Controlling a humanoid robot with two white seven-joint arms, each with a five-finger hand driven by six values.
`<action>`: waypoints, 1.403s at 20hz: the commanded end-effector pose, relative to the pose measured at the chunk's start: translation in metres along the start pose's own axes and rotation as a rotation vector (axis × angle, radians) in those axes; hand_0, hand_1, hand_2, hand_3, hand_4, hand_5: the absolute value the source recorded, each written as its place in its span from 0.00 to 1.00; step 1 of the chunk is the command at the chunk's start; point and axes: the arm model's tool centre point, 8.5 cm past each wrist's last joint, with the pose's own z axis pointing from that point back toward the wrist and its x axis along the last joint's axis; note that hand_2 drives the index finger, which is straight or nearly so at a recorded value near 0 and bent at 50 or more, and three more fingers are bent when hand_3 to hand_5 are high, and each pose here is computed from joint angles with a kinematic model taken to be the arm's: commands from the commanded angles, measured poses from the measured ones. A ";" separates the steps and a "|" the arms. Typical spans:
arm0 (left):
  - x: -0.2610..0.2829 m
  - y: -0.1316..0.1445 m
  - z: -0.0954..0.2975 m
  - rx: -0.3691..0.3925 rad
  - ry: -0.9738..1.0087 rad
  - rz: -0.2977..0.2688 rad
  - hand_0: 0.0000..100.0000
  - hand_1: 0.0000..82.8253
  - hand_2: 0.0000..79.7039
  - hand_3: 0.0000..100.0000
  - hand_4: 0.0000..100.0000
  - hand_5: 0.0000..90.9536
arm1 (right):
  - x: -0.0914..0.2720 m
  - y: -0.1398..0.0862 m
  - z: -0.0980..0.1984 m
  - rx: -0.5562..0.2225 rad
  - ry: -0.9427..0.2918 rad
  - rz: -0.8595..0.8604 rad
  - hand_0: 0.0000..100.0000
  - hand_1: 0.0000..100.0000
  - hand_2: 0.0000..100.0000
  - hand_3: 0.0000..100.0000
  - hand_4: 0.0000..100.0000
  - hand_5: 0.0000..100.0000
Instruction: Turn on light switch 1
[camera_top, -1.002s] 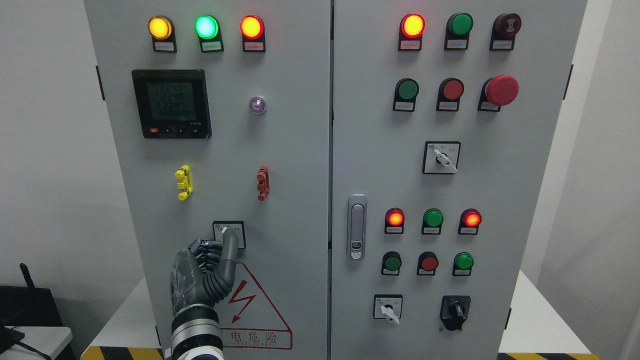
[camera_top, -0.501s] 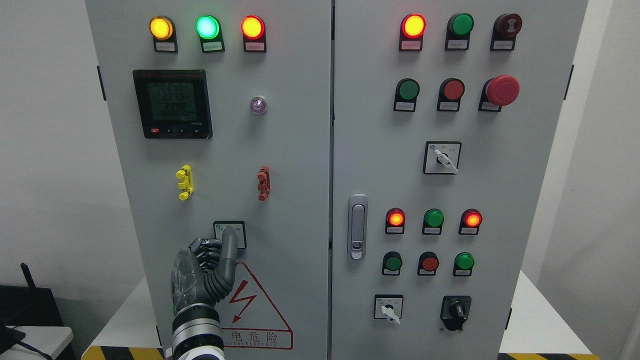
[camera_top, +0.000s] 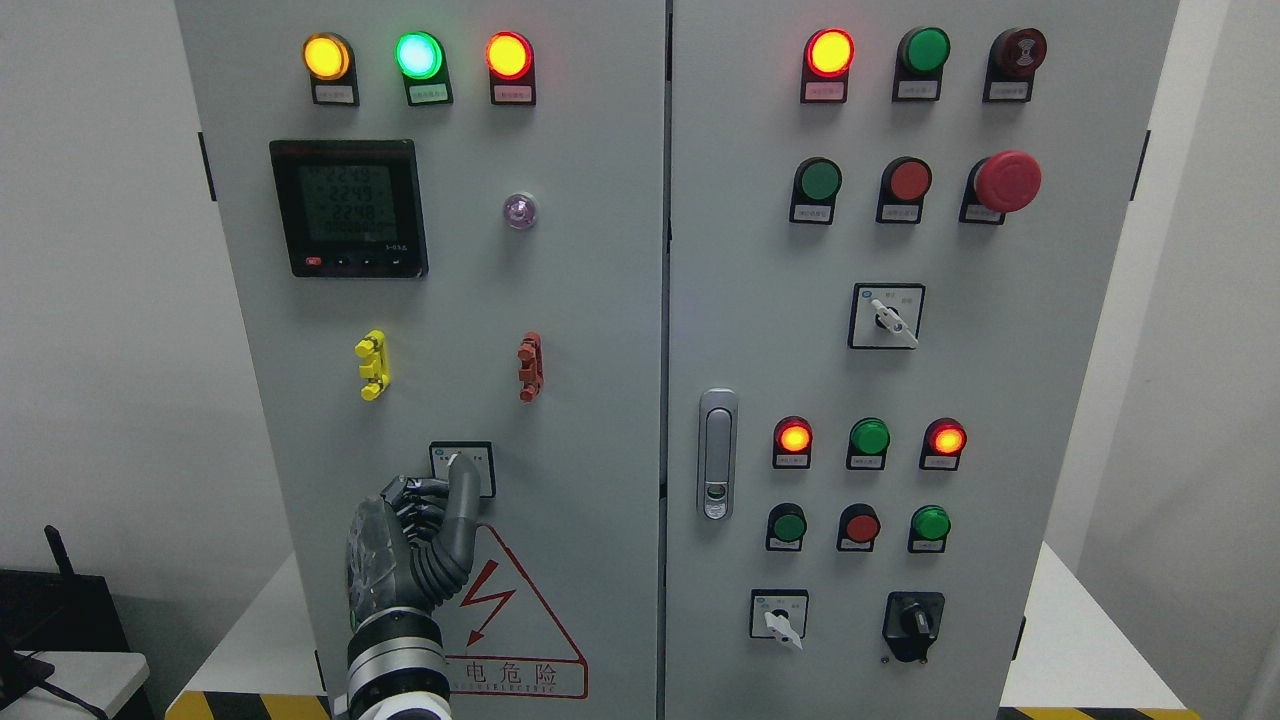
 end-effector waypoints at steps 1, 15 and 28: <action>-0.002 -0.001 0.000 -0.003 0.009 -0.006 0.51 0.41 0.61 0.87 0.90 0.96 | 0.000 0.001 0.000 0.002 0.001 -0.008 0.12 0.39 0.00 0.00 0.00 0.00; -0.002 -0.002 0.000 -0.013 0.013 0.012 0.62 0.23 0.61 0.88 0.90 0.96 | 0.000 0.001 0.000 0.002 0.001 -0.008 0.12 0.39 0.00 0.00 0.00 0.00; -0.001 -0.002 0.000 -0.013 0.008 0.020 0.50 0.08 0.59 0.89 0.90 0.96 | 0.000 0.000 0.000 0.000 0.001 -0.008 0.12 0.39 0.00 0.00 0.00 0.00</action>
